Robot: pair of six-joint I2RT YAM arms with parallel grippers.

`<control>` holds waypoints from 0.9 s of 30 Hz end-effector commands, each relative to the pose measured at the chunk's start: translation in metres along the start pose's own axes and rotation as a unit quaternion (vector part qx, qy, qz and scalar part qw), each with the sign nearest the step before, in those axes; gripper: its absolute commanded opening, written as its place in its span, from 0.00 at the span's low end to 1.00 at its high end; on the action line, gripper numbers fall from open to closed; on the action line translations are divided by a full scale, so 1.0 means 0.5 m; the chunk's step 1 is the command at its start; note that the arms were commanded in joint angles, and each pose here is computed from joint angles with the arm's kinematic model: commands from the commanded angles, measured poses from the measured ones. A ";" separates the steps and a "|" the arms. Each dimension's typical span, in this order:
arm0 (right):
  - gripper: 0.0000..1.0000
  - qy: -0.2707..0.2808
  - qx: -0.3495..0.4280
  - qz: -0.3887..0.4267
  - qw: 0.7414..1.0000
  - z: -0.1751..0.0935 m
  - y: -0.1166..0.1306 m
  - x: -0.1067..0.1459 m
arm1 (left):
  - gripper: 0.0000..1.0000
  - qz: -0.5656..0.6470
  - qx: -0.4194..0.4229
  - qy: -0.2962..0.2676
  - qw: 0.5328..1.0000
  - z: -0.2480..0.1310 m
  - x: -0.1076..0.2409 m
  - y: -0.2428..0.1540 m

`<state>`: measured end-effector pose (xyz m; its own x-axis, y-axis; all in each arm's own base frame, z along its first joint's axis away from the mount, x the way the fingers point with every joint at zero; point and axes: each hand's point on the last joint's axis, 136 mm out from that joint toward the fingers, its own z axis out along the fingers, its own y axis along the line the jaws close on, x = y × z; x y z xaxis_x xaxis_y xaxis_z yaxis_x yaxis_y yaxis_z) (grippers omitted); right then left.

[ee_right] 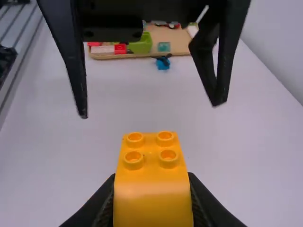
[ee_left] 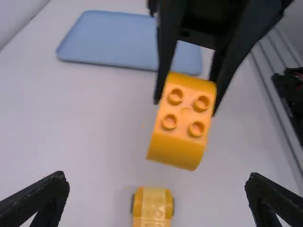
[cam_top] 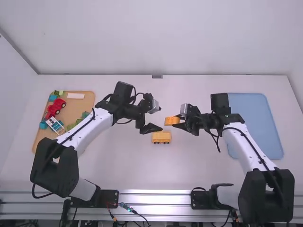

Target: Assemble lego blocks to make yellow taxi

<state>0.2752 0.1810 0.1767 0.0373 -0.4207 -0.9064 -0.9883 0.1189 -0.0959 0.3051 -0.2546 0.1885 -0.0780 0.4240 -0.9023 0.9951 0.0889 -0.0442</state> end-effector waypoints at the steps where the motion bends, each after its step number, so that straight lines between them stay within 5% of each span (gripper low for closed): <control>1: 0.00 -0.010 -0.022 -0.021 0.999 0.016 0.020 -0.005 | 0.99 0.032 0.041 -0.038 0.998 -0.007 -0.020 -0.044; 8: 0.00 -0.013 -0.048 -0.041 0.998 0.039 0.046 -0.017 | 0.96 0.041 0.045 -0.046 0.997 -0.005 -0.012 -0.063; 13: 0.00 -0.014 -0.056 -0.039 0.998 0.045 0.054 -0.022 | 0.80 0.054 0.035 -0.054 0.997 -0.006 -0.013 -0.067; 27: 0.00 -0.016 -0.048 -0.012 0.999 0.049 0.043 -0.029 | 0.78 0.073 0.002 -0.069 0.995 -0.017 -0.014 -0.082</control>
<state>0.2610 0.2094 0.1813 0.0867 -0.4006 -0.9121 -0.9936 0.0311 -0.1081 0.2742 -0.2517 0.1935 0.0604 0.3277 -0.9429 0.9947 0.0593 0.0844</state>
